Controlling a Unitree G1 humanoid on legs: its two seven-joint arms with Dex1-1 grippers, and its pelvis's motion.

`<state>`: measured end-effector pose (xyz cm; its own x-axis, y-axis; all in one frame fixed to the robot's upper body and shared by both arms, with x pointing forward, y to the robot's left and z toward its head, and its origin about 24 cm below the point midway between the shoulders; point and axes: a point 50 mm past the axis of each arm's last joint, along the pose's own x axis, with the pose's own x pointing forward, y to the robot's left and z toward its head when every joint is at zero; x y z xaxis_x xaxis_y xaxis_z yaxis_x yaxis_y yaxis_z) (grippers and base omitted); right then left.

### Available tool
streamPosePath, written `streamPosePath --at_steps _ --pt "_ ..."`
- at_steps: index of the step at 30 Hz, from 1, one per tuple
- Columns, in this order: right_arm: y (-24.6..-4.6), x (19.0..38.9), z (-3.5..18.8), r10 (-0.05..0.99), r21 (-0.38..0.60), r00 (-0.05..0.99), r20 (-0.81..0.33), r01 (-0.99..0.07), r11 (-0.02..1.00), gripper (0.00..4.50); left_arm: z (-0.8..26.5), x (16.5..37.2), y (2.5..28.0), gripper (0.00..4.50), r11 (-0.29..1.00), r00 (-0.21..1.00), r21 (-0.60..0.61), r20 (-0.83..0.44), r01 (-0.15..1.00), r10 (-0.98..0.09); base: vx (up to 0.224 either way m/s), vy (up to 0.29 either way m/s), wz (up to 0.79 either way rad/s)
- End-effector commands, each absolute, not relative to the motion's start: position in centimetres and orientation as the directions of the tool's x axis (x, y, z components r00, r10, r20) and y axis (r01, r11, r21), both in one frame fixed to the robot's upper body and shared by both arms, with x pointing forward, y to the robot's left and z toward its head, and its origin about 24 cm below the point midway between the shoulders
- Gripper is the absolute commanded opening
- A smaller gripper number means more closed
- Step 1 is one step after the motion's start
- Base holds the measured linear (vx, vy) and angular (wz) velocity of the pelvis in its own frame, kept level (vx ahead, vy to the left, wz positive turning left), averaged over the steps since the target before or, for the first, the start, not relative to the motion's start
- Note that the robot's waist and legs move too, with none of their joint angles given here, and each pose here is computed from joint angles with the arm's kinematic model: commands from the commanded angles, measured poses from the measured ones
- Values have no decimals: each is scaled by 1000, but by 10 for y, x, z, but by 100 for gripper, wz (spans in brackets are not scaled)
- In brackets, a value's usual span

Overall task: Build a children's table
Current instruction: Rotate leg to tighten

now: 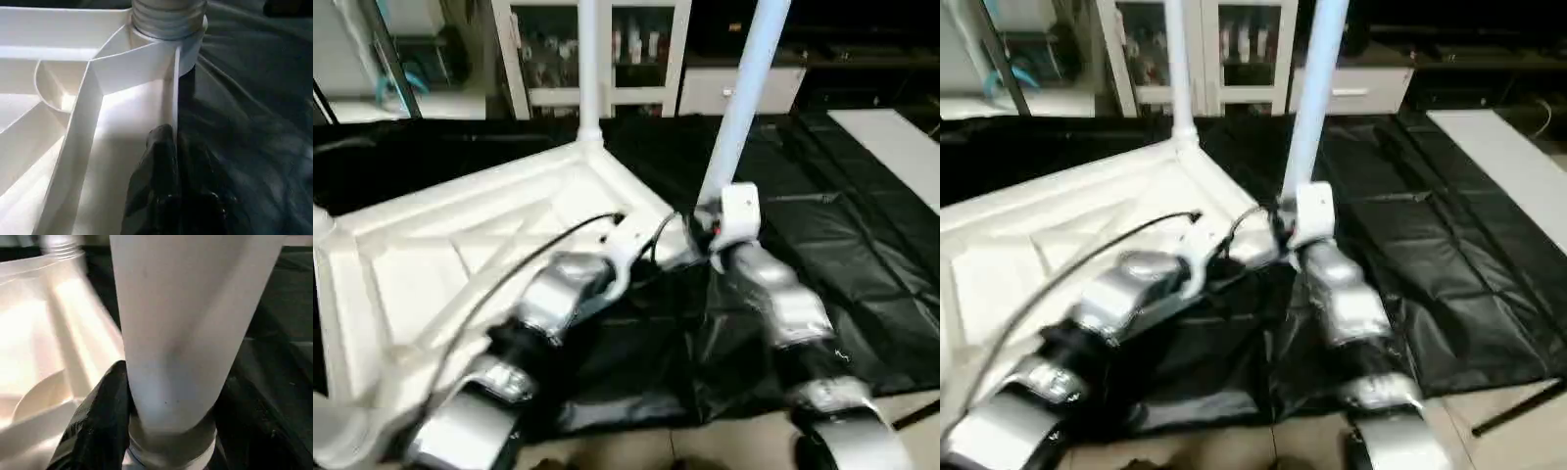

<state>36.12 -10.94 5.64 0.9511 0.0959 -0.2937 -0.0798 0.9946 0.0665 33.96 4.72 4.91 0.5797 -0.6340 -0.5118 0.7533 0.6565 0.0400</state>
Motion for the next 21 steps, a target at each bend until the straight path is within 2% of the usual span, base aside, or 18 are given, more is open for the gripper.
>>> streamPosePath --at_steps 1,3,7,8,9,11,14,18,19,20,21 --pt "-101 355 35 46 80 924 -379 -17 997 201 65 354 49 0 737 704 130 -441 664 -557 0 0 0" --pt "-98 358 37 4 64 931 -365 20 998 199 65 356 47 0 743 712 135 -437 656 -549 0 0 0" --pt "-92 362 42 8 72 948 -318 16 997 199 64 356 49 0 746 715 133 -434 653 -548 0 0 0" --pt "-90 363 45 47 111 954 -297 -14 994 254 64 356 51 0 741 713 139 -433 657 -551 0 0 0" --pt "-90 363 45 47 111 954 -297 -14 994 254 64 356 51 0 741 713 139 -433 657 -551 0 0 0" --pt "-94 364 55 126 146 966 -225 -95 985 268 61 352 57 0 700 673 133 -449 701 -588 0 0 0" --pt "-100 363 57 149 123 966 -210 -126 984 300 59 348 61 0 674 644 126 -461 728 -610 0 0 0" --pt "-112 356 60 277 174 934 -226 -241 955 331 55 339 69 0 605 575 107 -478 789 -664 0 0 0" --pt "-112 356 60 277 174 934 -226 -241 955 344 55 339 69 0 605 575 107 -478 789 -664 0 0 0" --pt "-129 347 66 381 159 898 -218 -353 922 352 50 329 78 0 533 504 104 -515 839 -693 0 0 0" --pt "-130 346 67 389 156 895 -218 -362 919 357 50 329 79 0 528 499 103 -517 843 -696 0 0 0"
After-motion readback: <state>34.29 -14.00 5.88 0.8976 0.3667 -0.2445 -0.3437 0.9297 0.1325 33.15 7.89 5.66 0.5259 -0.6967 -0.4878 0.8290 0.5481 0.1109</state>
